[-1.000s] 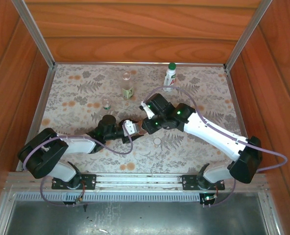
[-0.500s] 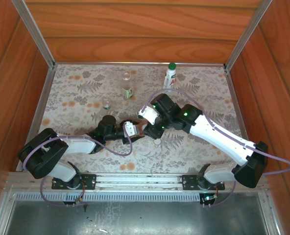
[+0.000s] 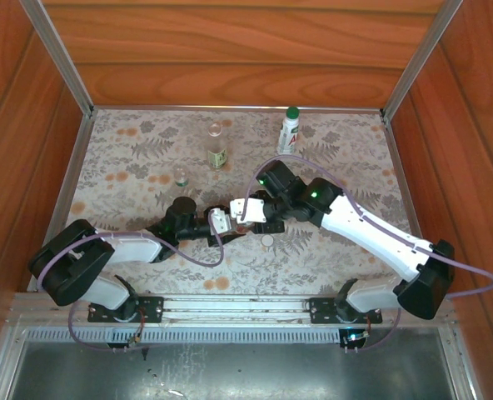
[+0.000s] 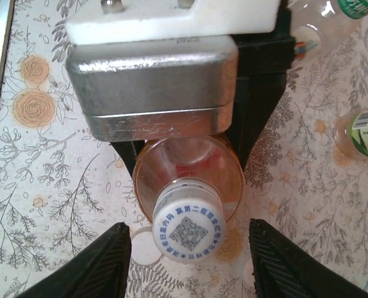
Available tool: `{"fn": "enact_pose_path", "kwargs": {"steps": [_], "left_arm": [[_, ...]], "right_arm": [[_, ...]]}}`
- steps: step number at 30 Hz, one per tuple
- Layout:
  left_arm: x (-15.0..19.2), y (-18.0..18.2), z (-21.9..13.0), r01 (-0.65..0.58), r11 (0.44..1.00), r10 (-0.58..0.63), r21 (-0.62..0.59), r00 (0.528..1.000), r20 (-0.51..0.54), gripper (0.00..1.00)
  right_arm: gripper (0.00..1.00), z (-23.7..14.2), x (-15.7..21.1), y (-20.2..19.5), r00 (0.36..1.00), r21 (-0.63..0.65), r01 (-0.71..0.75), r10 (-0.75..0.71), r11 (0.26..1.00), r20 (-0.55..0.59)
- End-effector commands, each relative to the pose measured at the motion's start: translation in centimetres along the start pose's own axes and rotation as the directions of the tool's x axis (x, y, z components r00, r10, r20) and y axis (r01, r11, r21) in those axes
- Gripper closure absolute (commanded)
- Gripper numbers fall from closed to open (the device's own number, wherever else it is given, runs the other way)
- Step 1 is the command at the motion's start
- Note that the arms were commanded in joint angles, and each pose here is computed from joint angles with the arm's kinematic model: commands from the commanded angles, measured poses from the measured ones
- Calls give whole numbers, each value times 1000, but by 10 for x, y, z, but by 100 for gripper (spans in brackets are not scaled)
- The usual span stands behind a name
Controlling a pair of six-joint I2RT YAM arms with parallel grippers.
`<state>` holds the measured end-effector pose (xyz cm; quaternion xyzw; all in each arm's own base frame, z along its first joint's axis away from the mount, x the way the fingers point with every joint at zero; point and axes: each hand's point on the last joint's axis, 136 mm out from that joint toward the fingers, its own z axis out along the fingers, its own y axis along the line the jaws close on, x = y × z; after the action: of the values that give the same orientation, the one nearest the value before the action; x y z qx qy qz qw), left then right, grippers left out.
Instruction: Screw on the bottle caps
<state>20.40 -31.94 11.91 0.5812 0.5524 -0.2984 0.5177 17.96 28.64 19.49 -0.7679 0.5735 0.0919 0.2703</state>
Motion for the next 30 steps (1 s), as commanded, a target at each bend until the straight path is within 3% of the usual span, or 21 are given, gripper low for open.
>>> {"fn": "enact_pose_path", "kwargs": {"steps": [1,7,10,14,16,18,22,24,26,27,28,30], "left_arm": [[-9,-6,-3,-27,999,26,22,999,37,38],[-10,-6,-3,-29,999,28,19,999,39,38],[-9,-5,-3,-30,999,29,18,999,37,38],[-9,-3,-1,-33,999,33,11,999,32,38],[-9,-2,-1,-35,999,35,7,999,32,38],[-9,-2,0,-37,999,37,10,999,32,39],[-8,-2,0,-35,999,35,9,999,29,38],[-7,-2,0,-32,999,32,9,999,26,38],[-8,-2,0,-30,999,30,10,999,27,38],[-8,-2,1,-31,999,30,11,999,29,38],[-7,-2,1,-28,1000,27,14,999,27,38],[-9,-2,1,-26,999,25,19,999,31,39]], "right_arm": [[53,9,2,9,998,-47,62,-62,997,-8],[73,11,1,9,999,-57,39,-40,998,-11],[78,11,1,10,1000,-63,-2,1,998,-11],[91,12,-6,4,976,-34,-216,217,976,26],[96,14,-14,-5,927,-11,-368,367,930,78],[100,13,-23,-14,822,-18,-557,555,830,129],[100,19,-29,-27,482,-63,-867,865,494,140],[100,22,-22,-31,217,-56,-973,968,225,122],[100,30,-12,-26,21,-36,-999,996,24,85],[100,31,-6,-23,-34,-15,-999,997,-33,74],[100,32,-4,-21,-47,-5,-999,997,-46,66],[97,29,-5,-19,-23,-9,-1000,998,-22,56]]}}
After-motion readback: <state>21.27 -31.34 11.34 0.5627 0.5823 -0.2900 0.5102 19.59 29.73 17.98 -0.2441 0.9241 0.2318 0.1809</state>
